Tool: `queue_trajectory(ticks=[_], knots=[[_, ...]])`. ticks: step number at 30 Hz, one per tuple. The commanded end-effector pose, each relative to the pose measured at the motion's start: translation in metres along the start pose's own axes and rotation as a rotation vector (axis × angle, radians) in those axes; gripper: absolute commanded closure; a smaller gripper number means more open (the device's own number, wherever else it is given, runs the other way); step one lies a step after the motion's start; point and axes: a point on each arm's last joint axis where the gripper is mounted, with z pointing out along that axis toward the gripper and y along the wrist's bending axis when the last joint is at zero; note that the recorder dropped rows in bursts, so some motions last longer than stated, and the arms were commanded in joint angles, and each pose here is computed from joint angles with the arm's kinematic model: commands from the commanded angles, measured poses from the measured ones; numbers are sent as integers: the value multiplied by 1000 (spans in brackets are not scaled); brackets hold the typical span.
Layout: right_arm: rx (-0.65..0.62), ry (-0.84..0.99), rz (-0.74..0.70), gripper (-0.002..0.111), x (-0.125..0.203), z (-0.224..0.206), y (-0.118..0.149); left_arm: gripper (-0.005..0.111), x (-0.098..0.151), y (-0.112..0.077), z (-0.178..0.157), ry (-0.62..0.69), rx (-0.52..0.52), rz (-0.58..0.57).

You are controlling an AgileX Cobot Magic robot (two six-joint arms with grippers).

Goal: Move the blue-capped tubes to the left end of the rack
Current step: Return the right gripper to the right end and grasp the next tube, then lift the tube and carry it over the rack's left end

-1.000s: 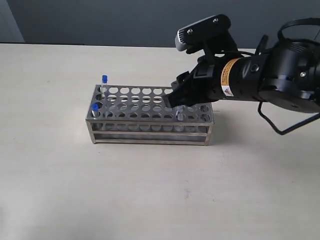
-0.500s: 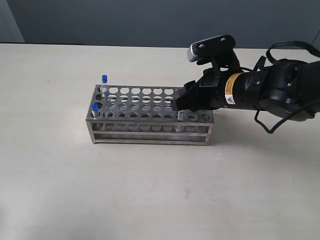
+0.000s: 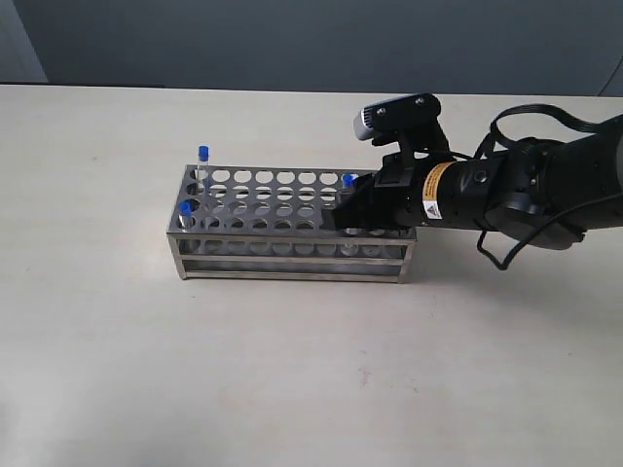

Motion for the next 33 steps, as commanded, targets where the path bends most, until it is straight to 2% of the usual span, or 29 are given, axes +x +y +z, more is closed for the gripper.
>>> queue_trajectory(ticks=[1, 10, 18, 26, 33], knots=[[18, -4, 3, 108, -3, -7, -1, 106, -3, 0, 0, -14, 7, -5], [70, -2, -22, 108, -13, -24, -3, 106, -3, 0, 0, -14, 7, -5], [61, -117, -62, 108, -38, -55, 6, 106, -3, 0, 0, -14, 7, -5], [-36, -235, -195, 108, -72, -69, 48, 106, -3, 0, 0, -14, 7, -5], [-91, -293, -268, 108, -105, -46, 73, 106, -3, 0, 0, -14, 7, -5]])
